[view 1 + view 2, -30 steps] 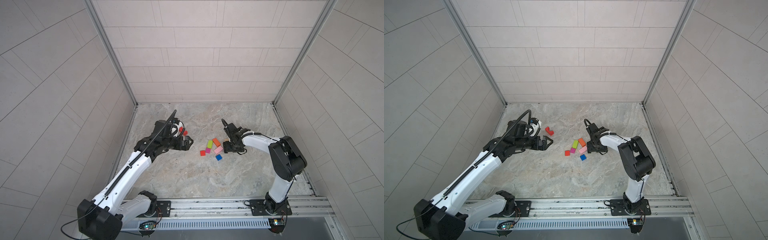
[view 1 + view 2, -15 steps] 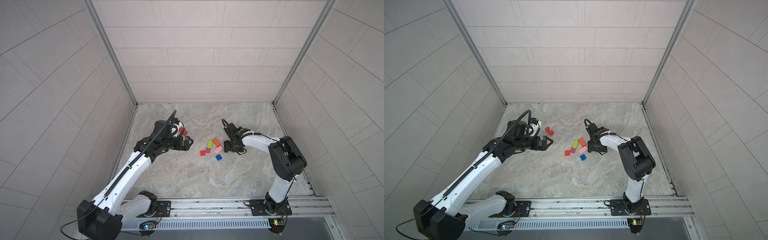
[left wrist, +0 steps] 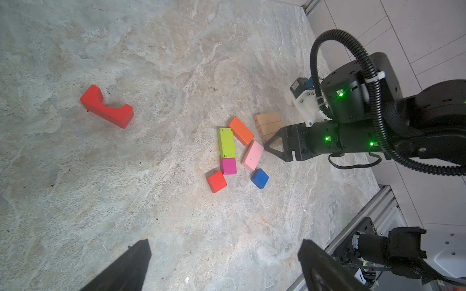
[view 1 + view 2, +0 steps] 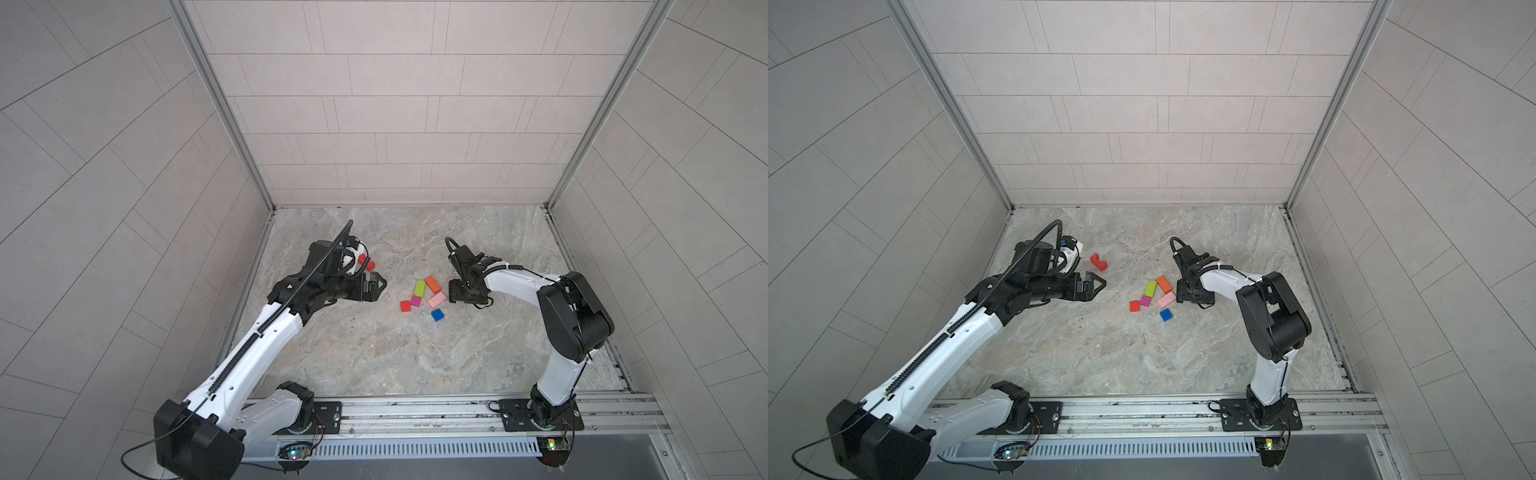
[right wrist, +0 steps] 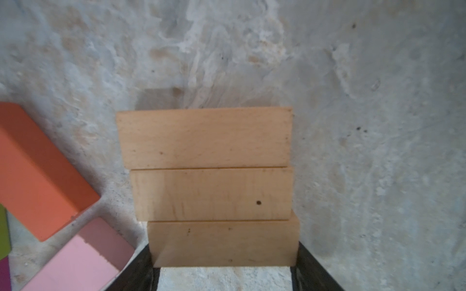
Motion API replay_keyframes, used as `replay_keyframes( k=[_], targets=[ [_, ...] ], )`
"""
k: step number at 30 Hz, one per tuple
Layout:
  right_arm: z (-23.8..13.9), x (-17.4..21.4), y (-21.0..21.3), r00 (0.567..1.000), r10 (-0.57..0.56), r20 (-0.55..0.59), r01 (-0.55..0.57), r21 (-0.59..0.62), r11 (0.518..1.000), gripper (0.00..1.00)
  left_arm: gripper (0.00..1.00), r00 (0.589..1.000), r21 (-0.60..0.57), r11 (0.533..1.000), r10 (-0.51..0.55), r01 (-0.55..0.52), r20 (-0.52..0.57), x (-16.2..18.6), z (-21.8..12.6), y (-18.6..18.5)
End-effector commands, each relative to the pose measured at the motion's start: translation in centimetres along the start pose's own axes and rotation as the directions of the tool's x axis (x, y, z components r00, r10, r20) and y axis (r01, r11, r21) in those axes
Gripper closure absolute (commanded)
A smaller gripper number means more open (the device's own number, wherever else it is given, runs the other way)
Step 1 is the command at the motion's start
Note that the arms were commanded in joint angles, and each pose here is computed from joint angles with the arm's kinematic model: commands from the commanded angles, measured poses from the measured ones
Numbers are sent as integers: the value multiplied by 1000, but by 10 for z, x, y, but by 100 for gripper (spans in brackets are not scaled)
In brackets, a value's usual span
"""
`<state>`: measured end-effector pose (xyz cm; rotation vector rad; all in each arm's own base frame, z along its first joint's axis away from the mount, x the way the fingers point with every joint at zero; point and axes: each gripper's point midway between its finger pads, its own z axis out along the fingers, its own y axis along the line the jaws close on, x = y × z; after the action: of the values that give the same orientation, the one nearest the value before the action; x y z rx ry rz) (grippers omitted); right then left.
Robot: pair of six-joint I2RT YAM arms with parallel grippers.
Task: Build the wood block tower
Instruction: 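Hold the three planks pressed together side by side with the right gripper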
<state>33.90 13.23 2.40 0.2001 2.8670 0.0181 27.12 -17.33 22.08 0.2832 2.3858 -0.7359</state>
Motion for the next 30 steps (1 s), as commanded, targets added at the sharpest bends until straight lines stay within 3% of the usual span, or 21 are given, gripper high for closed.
replay_keyframes(
  k=[1, 30],
  targets=[
    [5, 2, -3, 1000, 18, -17, -18, 17, 1000, 31, 2, 1000, 5, 1000, 11, -11, 19, -2, -3, 0],
    [7, 4, 4, 1000, -4, -26, 4, -3, 1000, 29, 2, 1000, -2, 1000, 10, -10, 18, -1, -4, 1]
  ],
)
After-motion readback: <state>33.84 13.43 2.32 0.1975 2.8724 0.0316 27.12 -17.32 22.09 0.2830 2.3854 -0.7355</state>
